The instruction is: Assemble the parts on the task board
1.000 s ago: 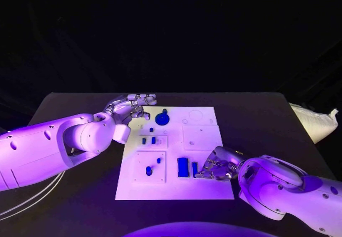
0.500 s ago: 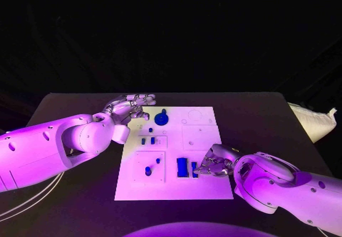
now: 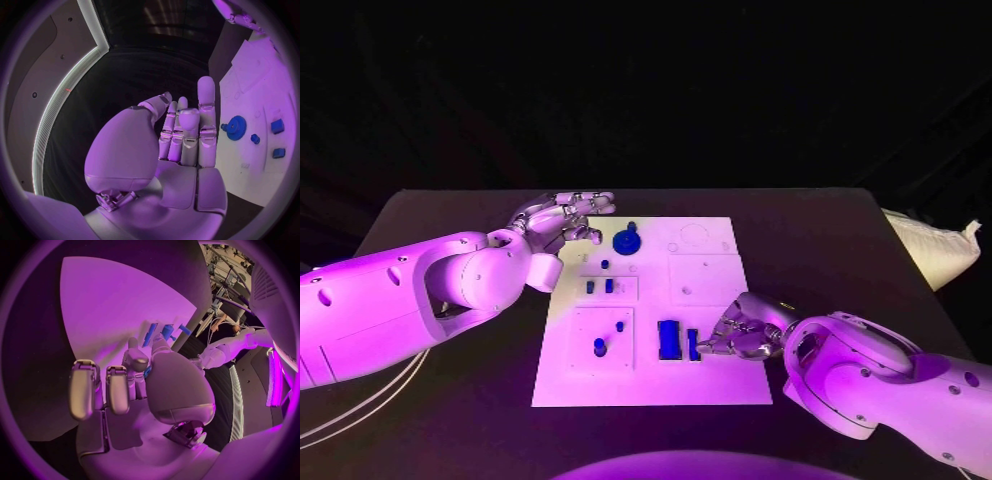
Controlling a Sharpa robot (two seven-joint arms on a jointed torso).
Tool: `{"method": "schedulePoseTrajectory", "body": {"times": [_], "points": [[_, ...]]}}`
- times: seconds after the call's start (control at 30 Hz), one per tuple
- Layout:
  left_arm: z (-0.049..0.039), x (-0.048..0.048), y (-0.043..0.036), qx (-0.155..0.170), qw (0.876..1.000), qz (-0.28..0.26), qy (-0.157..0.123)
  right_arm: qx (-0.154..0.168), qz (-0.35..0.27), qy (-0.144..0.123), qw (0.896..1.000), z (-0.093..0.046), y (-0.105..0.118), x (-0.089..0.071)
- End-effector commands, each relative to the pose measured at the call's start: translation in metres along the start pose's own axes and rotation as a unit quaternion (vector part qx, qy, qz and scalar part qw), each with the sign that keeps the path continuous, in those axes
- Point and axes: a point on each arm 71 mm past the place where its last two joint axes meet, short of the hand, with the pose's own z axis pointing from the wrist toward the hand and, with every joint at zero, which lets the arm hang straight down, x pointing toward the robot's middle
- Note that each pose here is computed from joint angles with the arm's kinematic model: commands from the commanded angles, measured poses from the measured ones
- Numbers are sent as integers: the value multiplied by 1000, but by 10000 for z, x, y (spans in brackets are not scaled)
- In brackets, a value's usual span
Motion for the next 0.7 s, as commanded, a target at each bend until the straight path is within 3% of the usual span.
{"method": "schedulePoseTrajectory", "body": {"times": [0.03,0.17,0.3,0.33,0.57,0.7], "points": [[13,-2,-3,6,1000,-2,5,-56,121,-24,991,46,27,-194],[37,-49,2,11,1000,-5,-7,-91,232,-49,967,181,-44,-460],[89,-113,15,19,999,-9,-25,-111,331,-69,935,371,-156,-698],[113,-141,19,23,999,-10,-32,-117,362,-77,922,458,-195,-787],[227,-293,51,46,996,-15,-75,-151,444,-118,875,838,-336,-1094],[295,-344,84,58,993,-13,-97,-166,455,-136,864,1029,-384,-1195]]}}
